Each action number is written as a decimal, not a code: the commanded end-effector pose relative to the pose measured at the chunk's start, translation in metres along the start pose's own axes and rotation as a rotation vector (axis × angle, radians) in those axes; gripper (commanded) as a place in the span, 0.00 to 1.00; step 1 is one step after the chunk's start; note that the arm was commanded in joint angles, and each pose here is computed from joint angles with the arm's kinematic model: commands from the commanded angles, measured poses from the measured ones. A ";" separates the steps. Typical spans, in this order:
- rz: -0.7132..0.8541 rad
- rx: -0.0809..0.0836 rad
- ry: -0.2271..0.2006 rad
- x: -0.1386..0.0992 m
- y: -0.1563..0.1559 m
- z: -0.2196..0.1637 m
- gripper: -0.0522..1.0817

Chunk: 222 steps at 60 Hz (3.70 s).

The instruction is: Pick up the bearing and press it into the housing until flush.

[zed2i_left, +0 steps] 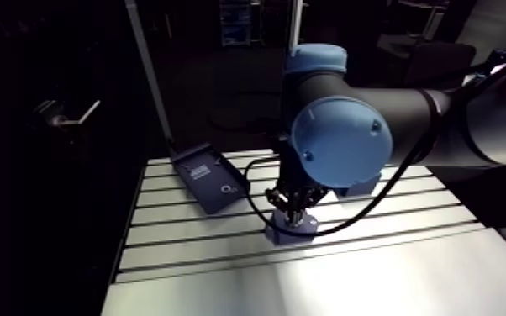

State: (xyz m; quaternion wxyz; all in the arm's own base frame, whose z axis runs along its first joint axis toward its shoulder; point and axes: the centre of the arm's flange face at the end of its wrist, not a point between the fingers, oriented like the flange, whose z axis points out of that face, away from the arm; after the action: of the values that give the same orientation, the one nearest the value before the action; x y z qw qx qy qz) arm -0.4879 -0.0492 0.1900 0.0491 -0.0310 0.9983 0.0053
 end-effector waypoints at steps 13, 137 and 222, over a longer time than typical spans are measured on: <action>0.000 0.000 0.001 0.000 0.000 -0.001 0.98; 0.000 -0.001 0.012 0.004 0.001 0.002 0.98; -0.001 -0.002 0.001 0.001 0.000 0.007 0.98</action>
State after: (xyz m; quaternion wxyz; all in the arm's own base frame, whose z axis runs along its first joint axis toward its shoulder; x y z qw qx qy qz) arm -0.4881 -0.0486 0.1839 0.0477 -0.0309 0.9984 0.0064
